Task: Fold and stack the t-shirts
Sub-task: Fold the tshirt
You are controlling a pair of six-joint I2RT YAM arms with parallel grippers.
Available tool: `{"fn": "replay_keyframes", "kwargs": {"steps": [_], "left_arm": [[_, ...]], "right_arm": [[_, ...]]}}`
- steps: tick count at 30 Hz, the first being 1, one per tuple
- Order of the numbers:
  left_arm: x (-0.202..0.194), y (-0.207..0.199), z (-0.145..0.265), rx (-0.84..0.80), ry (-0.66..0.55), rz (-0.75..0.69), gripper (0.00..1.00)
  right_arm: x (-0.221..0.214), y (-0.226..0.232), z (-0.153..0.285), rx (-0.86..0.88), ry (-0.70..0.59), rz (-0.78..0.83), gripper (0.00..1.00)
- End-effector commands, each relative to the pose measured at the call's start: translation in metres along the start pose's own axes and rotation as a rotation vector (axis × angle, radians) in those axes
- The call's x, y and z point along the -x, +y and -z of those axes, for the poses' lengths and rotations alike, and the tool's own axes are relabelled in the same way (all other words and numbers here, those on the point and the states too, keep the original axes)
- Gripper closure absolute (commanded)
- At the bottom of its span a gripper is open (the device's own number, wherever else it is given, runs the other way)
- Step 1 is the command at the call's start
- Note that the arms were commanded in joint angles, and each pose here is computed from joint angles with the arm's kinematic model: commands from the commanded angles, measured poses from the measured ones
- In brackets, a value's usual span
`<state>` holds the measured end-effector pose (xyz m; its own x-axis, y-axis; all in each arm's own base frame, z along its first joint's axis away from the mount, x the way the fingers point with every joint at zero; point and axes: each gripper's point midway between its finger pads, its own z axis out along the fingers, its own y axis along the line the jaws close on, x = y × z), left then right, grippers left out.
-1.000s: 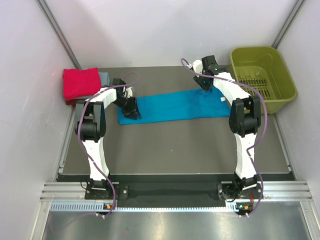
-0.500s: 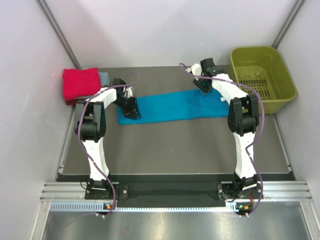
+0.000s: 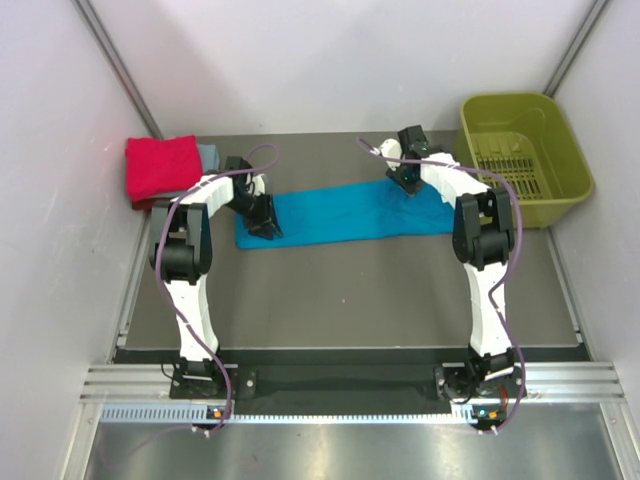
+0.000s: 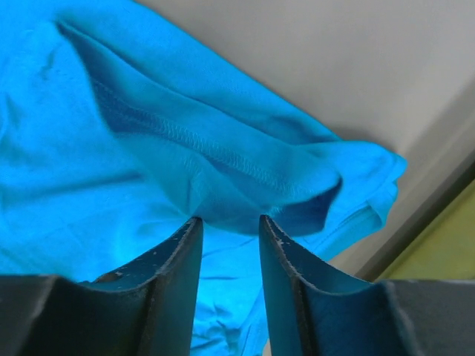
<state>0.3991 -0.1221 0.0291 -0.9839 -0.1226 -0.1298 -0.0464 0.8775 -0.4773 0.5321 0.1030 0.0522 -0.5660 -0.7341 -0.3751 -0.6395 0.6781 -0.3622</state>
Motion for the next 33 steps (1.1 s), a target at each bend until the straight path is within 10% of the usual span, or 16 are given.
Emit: {"fn": "replay_keyframes", "kwargs": {"steps": [1,9,28,33], "left_arm": [[0.000,0.020,-0.003,0.087,0.004,-0.003,0.58],[-0.001,0.021,-0.003,0.093,0.002,-0.005,0.58],[-0.002,0.022,-0.002,0.098,0.004,-0.004,0.58],[-0.003,0.021,0.000,0.102,0.003,-0.009,0.58]], "right_arm": [[0.014,-0.007,-0.007,-0.053,-0.023,0.033,0.64],[0.030,-0.021,0.000,-0.106,-0.069,0.040,1.00],[0.083,-0.060,0.034,-0.248,-0.216,0.038,0.99],[0.087,-0.065,0.033,-0.279,-0.217,0.022,0.79]]}}
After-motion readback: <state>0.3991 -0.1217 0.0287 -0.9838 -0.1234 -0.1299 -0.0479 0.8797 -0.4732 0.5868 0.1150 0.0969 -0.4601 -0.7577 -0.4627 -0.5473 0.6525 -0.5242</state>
